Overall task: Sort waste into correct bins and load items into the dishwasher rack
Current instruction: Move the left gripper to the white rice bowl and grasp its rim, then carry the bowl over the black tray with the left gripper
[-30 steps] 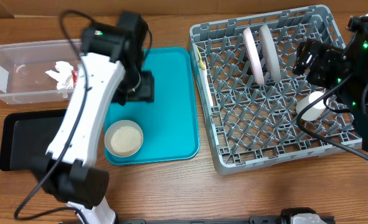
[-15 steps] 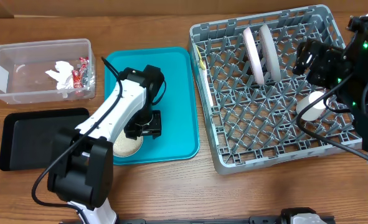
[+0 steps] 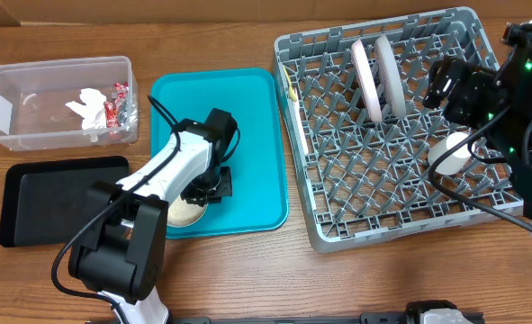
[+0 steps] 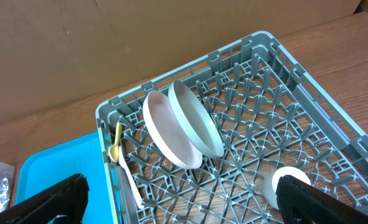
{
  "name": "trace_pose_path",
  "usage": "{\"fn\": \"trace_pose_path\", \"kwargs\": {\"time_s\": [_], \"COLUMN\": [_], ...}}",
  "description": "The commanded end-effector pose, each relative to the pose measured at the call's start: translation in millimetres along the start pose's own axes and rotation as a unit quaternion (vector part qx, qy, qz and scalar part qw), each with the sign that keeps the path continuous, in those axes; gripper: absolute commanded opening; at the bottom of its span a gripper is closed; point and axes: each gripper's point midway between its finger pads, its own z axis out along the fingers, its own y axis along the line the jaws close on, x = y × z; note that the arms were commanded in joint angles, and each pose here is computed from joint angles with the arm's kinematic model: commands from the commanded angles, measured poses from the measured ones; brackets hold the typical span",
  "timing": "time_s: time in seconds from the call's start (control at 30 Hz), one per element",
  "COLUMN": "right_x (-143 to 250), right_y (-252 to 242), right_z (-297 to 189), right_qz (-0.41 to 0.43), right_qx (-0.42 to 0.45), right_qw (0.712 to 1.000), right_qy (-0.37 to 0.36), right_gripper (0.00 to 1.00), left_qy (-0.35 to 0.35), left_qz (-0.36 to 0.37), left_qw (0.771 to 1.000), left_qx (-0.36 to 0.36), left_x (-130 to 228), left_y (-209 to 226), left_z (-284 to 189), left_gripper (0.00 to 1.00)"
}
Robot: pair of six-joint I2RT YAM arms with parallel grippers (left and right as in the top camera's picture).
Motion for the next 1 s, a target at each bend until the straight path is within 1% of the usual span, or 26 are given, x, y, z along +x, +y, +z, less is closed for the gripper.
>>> {"fn": "trace_pose_path", "kwargs": {"time_s": [0.0, 0.03, 0.17, 0.27, 0.33, 0.47, 0.53, 0.7, 0.77, 0.8, 0.97], "right_x": [-2.5, -2.5, -2.5, -2.5, -2.6, -2.5, -2.5, -2.5, -2.5, -2.5, -2.5], "right_y": [-1.7, -1.7, -1.7, -1.7, -1.7, -1.7, -1.7, -1.7, -1.7, -1.7, -1.7], "right_z": [-1.3, -1.3, -1.3, -1.3, -1.3, -1.3, -1.3, -1.3, -1.3, -1.3, -1.3], "right_qz": [0.002, 0.002, 0.002, 0.002, 0.002, 0.001, 0.002, 0.002, 0.001, 0.002, 0.002], "right_qx": [0.003, 0.003, 0.003, 0.003, 0.003, 0.003, 0.003, 0.003, 0.003, 0.003, 0.003], "right_qw": [1.000, 1.000, 1.000, 1.000, 1.000, 1.000, 1.000, 1.000, 1.000, 1.000, 1.000], "right_qy": [-0.006, -0.006, -0.006, -0.006, -0.006, -0.006, -0.006, -0.006, -0.006, -0.006, -0.006], "right_gripper": [1.00, 1.00, 1.00, 1.00, 1.00, 1.00, 1.00, 1.00, 1.00, 1.00, 1.00], "left_qy": [-0.010, -0.011, -0.006, -0.010, -0.027, -0.086, -0.106, -0.126, -0.126, -0.126, -0.123], "left_qz": [-0.003, -0.004, -0.003, 0.001, 0.001, -0.012, -0.021, -0.049, -0.049, -0.051, -0.069], "left_qw": [1.000, 1.000, 1.000, 1.000, 1.000, 0.996, 0.993, 0.988, 0.984, 0.983, 0.975], "left_qx": [-0.005, -0.007, -0.008, -0.008, -0.001, 0.026, 0.038, 0.080, 0.115, 0.121, 0.171], "left_x": [-3.9, -4.4, -4.0, -7.9, -13.3, -27.0, -29.0, -27.4, -27.0, -27.2, -26.7], "left_y": [2.9, 3.5, 4.0, 4.4, 4.3, 6.8, 11.9, 38.1, 53.1, 57.2, 103.9], "left_z": [0.4, 0.3, -9.3, -36.0, -57.8, -103.7, -117.6, -142.2, -150.0, -151.1, -153.2], "left_gripper": [0.06, 0.04, 0.04, 0.04, 0.04, 0.04, 0.04, 0.04, 0.04, 0.04, 0.04]}}
